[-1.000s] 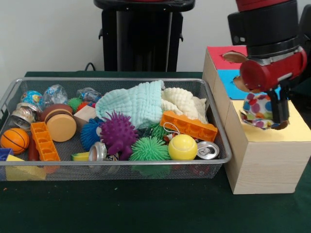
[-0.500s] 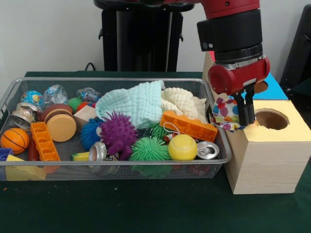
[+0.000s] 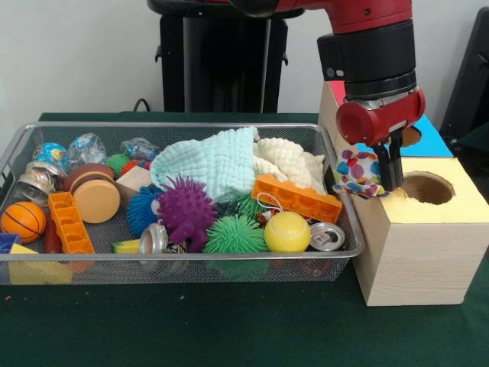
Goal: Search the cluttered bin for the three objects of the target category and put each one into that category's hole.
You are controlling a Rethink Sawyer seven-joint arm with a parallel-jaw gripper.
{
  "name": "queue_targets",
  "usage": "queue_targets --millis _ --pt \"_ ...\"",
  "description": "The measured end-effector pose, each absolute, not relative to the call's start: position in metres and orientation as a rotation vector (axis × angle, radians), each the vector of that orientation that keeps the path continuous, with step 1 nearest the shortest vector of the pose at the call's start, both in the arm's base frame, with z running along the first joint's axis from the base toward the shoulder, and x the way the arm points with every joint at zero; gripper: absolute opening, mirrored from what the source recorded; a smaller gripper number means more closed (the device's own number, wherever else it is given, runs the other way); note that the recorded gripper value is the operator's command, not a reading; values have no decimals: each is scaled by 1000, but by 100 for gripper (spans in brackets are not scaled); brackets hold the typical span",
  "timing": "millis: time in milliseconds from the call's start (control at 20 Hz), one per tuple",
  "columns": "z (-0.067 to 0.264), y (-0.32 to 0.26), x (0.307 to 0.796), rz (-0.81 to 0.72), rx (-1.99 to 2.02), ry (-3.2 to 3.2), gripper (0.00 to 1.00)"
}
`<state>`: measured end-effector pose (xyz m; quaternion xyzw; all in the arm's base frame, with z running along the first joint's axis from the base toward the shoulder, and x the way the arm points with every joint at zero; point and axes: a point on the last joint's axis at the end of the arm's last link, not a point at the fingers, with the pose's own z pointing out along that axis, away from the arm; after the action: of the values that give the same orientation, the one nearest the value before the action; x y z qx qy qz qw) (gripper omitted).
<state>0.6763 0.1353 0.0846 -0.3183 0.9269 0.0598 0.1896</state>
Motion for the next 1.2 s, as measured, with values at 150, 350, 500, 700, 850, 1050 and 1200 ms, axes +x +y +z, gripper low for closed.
queue_targets --millis 150,350,500,700,850,1050,1200 --pt "88 148 673 165 -923 2595 0" --pt "92 163 671 166 -945 2585 0" --pt "96 184 667 169 -977 2572 0" --pt "105 215 661 169 -1031 2544 0" --pt "109 227 659 167 -1054 2530 0" --pt "117 247 655 172 -1078 2511 0" --pt "118 246 657 182 -1059 2520 0"
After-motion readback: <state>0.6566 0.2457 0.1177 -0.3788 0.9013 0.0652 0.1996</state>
